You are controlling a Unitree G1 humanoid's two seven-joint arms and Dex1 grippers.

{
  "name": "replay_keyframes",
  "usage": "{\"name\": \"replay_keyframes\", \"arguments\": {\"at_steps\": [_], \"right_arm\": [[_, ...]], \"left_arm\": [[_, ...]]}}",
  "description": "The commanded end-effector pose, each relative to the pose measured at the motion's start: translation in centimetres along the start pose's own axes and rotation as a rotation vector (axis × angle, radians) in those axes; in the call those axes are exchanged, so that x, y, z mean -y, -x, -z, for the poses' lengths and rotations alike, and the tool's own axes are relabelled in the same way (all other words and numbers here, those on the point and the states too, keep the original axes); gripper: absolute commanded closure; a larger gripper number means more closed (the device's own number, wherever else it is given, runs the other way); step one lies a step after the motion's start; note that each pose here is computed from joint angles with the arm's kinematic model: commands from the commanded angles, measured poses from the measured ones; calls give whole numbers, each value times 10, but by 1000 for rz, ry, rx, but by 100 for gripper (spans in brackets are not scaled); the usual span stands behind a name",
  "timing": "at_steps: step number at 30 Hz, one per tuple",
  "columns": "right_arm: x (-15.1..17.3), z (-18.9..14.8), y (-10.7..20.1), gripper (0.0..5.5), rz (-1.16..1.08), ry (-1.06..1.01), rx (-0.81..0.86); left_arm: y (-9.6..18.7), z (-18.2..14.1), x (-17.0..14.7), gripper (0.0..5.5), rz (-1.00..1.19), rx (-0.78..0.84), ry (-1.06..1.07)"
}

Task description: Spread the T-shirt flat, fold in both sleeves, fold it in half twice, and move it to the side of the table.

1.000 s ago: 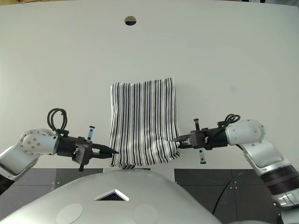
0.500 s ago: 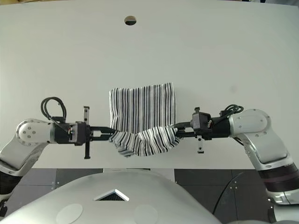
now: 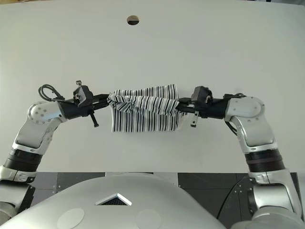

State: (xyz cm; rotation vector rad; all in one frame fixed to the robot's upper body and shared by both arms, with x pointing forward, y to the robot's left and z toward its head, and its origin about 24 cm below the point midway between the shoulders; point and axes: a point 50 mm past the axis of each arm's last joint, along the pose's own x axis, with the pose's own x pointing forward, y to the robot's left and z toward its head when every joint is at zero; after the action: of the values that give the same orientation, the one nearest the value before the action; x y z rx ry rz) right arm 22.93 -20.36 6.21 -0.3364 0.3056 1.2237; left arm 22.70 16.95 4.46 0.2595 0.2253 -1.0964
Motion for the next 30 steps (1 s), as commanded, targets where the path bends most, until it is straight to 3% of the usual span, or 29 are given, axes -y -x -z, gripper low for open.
{"name": "replay_keyframes", "arguments": {"at_steps": [1, 3, 10, 19, 21, 25, 30], "right_arm": [[6, 1, -8, 537, 17, 3, -5], [8, 1, -12, 494, 28, -3, 4], [25, -1, -18, 375, 151, -85, 56], [53, 1, -17, 371, 438, -187, 46], [60, -9, -13, 371, 533, -39, 75], [10, -61, -42, 371, 350, 487, 403], [-18, -40, -85, 371, 245, 725, 386]], "left_arm": [[-4, 1, -9, 540, -36, -21, 7], [-5, 1, -10, 540, -43, -23, 17], [-1, 9, -35, 427, -210, -80, 118], [5, 9, -63, 423, -407, -40, 467], [8, 10, -68, 423, -447, -32, 486], [15, 4, -69, 423, -496, 71, 469], [17, 1, -66, 423, -524, 185, 480]]}}
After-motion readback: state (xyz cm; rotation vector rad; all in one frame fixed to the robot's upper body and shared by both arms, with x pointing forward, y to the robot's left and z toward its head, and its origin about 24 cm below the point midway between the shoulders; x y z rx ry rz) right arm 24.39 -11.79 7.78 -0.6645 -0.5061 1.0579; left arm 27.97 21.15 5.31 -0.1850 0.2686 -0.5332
